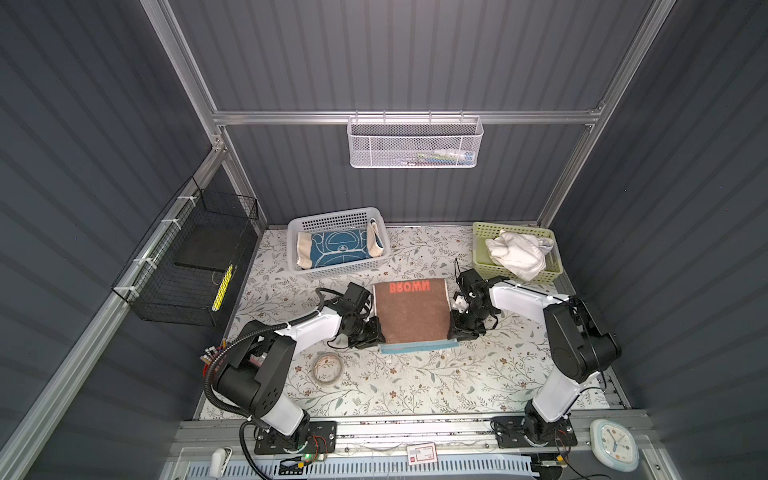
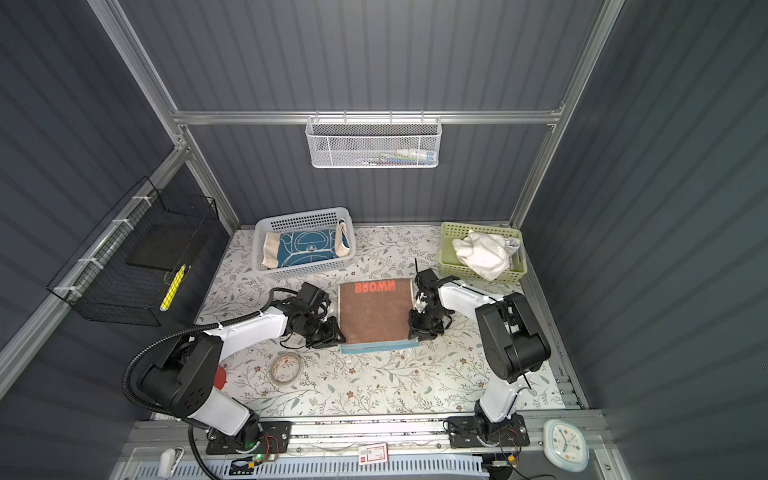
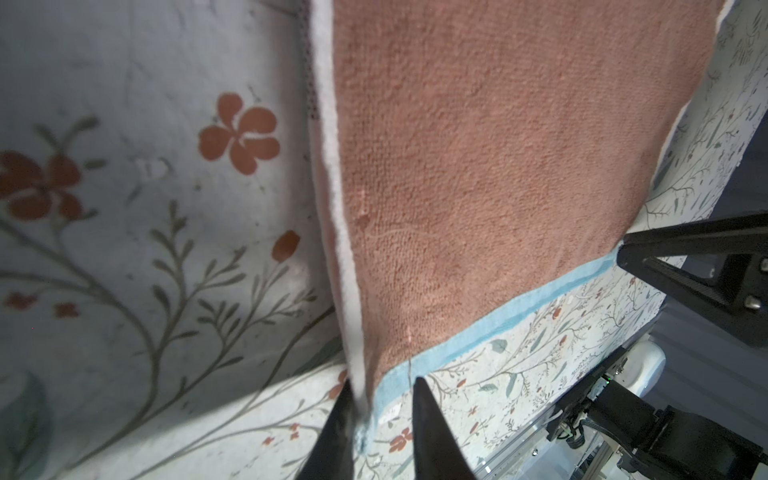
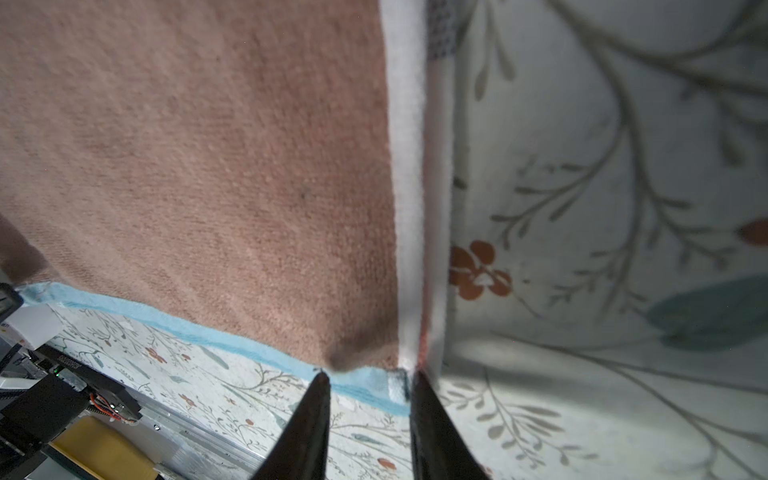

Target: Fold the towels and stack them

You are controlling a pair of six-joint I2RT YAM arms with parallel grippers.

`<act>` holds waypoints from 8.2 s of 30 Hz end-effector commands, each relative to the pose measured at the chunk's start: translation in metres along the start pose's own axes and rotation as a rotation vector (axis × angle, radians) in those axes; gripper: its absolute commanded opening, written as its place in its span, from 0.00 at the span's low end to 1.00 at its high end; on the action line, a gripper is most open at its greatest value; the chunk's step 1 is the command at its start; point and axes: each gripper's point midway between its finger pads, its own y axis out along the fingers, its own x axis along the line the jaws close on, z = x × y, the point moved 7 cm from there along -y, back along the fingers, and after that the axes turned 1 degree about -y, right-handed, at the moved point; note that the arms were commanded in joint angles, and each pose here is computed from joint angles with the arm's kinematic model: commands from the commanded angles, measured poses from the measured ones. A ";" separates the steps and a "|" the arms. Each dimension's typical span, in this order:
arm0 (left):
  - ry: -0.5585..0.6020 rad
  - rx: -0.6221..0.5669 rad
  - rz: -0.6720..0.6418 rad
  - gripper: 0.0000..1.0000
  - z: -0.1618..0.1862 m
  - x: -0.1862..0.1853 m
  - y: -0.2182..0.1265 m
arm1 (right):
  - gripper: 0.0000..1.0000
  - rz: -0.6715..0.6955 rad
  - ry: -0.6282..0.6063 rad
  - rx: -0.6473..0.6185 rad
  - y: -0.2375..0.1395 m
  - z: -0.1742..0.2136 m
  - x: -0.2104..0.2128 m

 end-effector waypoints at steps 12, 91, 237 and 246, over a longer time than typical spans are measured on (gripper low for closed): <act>0.018 0.006 0.014 0.00 -0.003 -0.005 -0.007 | 0.06 0.007 -0.033 -0.040 -0.016 -0.002 0.010; -0.049 0.116 0.074 0.16 0.038 0.005 -0.006 | 0.00 0.136 -0.026 0.035 -0.018 0.051 -0.017; -0.015 0.005 0.098 0.48 0.053 0.008 -0.005 | 0.51 -0.057 0.037 -0.070 -0.065 0.078 -0.022; 0.011 -0.059 0.073 0.54 0.033 -0.005 -0.014 | 0.57 0.043 0.013 -0.136 -0.079 0.053 -0.021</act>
